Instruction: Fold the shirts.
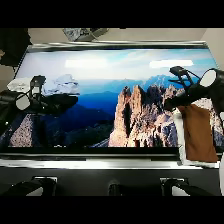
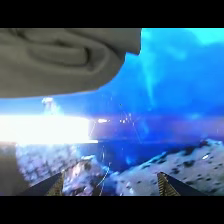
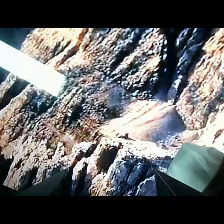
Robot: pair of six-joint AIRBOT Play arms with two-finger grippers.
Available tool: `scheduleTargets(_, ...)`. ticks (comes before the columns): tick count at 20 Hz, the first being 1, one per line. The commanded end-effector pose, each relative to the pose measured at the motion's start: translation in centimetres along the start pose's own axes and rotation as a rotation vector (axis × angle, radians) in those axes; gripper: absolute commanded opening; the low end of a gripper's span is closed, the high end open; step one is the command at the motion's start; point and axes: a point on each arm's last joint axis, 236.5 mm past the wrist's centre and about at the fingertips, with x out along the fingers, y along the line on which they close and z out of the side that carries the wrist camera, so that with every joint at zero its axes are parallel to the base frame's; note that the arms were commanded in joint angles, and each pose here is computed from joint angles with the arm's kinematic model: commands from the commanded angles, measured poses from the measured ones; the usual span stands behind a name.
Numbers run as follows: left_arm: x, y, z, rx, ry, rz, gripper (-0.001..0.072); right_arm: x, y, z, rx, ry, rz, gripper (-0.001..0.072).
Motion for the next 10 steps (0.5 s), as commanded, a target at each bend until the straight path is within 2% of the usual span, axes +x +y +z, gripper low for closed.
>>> scheduleTargets(1, 0.0, -0.1, 1.1, -0.001, -0.049, -0.006, 0.0681, 0.0, -0.6, 1.1, -0.004, -0.045, -0.027, 0.0605)
scheduleTargets(3, 0.0, -0.4, 1.5, -0.003, -0.064, -0.015, 0.0682, 0.0, -0.6, 1.0, -0.039, -0.040, -0.024, 0.0610)
scheduleTargets(4, -0.1, -0.5, 1.5, -0.003, -0.064, -0.018, 0.0682, 0.0, -0.7, 1.1, -0.054, -0.047, -0.029, 0.0709)
scheduleTargets(8, -0.6, -0.3, 2.4, -0.004, -0.095, -0.015, 0.0720, 0.0, -0.8, 1.9, -0.037, -0.080, -0.034, 0.0701)
scheduleTargets(10, -1.8, 1.8, 4.6, -0.083, -0.165, 0.002, 0.0720, 0.0, -0.6, 1.6, -0.036, -0.066, -0.028, 0.0699)
